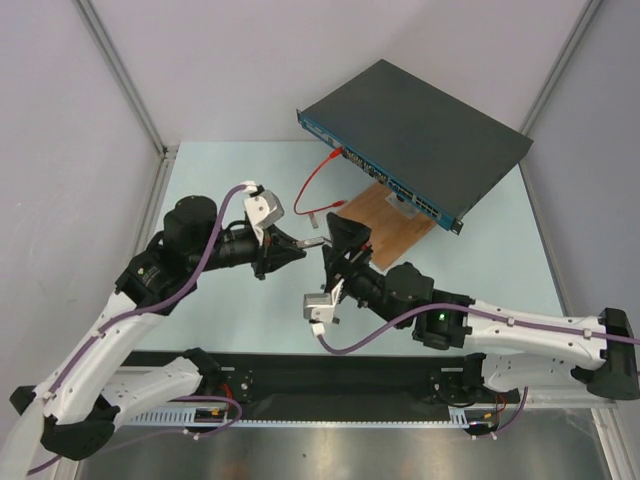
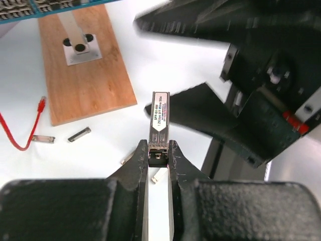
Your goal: Insert the plug into the switch port
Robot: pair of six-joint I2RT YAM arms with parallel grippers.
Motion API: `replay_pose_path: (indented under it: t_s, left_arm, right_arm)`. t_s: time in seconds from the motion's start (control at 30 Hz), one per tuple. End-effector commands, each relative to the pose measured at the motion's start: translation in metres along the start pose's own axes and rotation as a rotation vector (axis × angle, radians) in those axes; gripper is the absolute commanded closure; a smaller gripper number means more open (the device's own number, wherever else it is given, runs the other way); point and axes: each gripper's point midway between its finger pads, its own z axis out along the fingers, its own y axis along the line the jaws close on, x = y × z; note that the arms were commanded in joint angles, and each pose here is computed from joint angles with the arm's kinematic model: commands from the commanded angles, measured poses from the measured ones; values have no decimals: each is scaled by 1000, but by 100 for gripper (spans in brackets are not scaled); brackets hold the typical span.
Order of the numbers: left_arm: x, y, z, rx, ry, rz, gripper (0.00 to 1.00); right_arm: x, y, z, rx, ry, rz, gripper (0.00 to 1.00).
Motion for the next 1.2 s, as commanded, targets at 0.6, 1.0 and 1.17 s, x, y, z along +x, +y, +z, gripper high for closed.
replay_pose_path:
  t_s: [0.6, 1.0, 1.17]
  left_arm:
    - [-72, 36, 27, -106, -362, -55, 100]
    - [-74, 34, 77, -229, -374, 105, 100]
    - [-67, 28, 106, -239, -357, 107, 100]
  right_arm:
    - [118, -96, -73, 113, 303, 1214, 0]
    - [188, -103, -169, 444, 428, 1856, 0]
    - [210, -101, -190, 506, 368, 2120, 0]
